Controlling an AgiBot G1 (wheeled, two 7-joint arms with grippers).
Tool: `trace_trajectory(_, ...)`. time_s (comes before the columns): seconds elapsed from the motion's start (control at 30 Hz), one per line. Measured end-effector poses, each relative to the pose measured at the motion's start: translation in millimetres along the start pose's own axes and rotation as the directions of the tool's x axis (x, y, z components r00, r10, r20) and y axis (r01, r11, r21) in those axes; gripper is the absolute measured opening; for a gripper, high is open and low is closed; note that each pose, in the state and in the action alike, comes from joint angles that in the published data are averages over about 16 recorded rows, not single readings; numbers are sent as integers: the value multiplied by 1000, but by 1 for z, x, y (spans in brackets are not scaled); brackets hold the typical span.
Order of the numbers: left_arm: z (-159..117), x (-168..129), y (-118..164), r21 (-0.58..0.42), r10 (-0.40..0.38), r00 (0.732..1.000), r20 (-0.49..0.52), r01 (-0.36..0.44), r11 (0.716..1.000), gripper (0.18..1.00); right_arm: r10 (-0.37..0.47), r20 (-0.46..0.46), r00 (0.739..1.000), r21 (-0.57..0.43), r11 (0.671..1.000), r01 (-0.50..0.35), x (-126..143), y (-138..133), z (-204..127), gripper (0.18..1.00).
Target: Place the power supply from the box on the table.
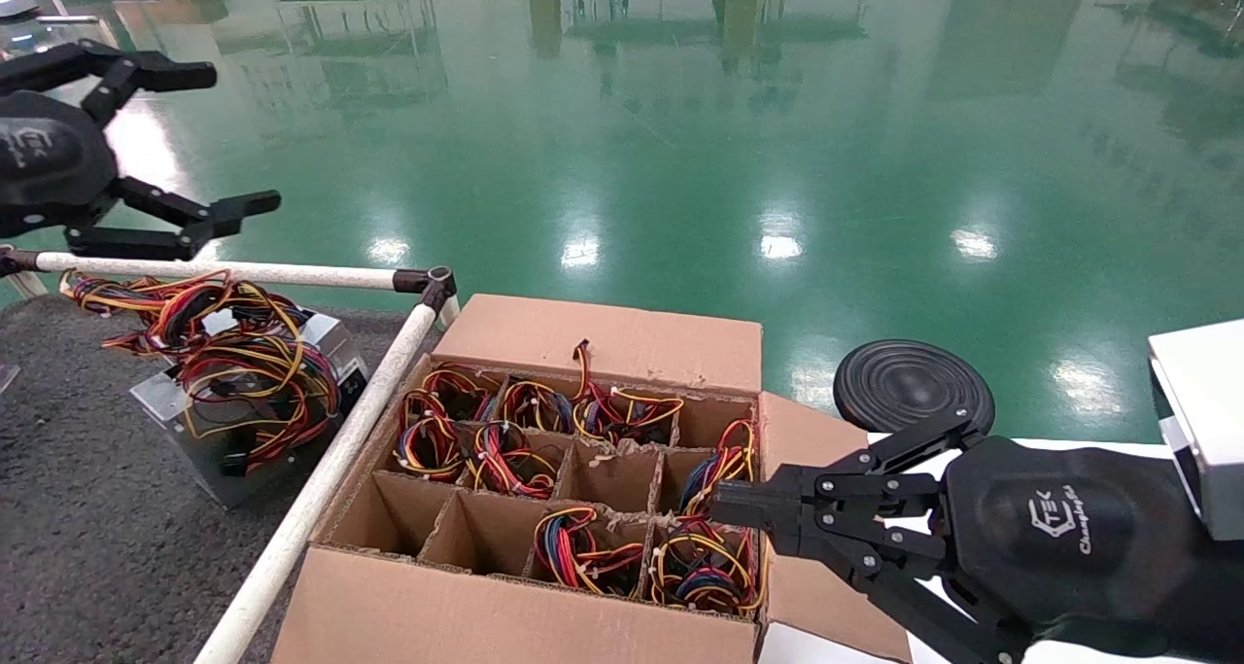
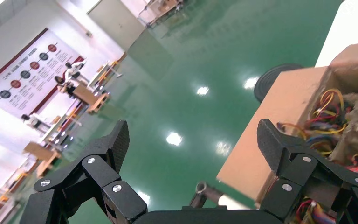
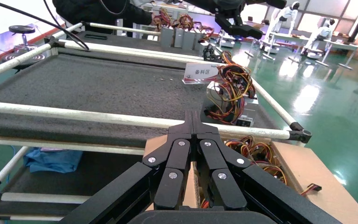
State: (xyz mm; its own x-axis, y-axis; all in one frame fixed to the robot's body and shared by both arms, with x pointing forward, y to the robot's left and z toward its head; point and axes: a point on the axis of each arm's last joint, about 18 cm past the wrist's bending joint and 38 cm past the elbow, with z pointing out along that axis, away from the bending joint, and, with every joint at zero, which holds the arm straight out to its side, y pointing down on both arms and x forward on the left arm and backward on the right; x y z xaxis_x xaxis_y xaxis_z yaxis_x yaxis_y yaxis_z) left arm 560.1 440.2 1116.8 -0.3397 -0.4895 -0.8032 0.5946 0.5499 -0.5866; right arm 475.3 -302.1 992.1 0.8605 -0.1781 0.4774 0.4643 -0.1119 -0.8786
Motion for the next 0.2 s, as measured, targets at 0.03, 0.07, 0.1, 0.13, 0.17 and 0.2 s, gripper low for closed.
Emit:
trace_trajectory(0.03, 1, 1, -1, 5, -1, 1000, -2, 1, 1000, 995, 0, 0, 1000, 0, 1000, 0, 0, 0, 0, 194)
trace_trajectory(0.07, 2, 1, -1, 9, -3, 1000, -4, 3, 1000, 995, 0, 0, 1000, 0, 1000, 0, 0, 0, 0, 194)
trace_trajectory(0.1, 3, 2, -2, 12, -4, 1000, -6, 4, 1000, 995, 0, 0, 1000, 0, 1000, 0, 0, 0, 0, 194)
trace_trajectory(0.13, 4, 2, -2, 15, -5, 1000, -7, 5, 1000, 995, 0, 0, 1000, 0, 1000, 0, 0, 0, 0, 194)
trace_trajectory(0.17, 4, 3, -3, 19, -6, 1000, -9, 6, 1000, 995, 0, 0, 1000, 0, 1000, 0, 0, 0, 0, 194)
trace_trajectory(0.2, 5, 3, -3, 21, -6, 1000, -10, 7, 1000, 995, 0, 0, 1000, 0, 1000, 0, 0, 0, 0, 194)
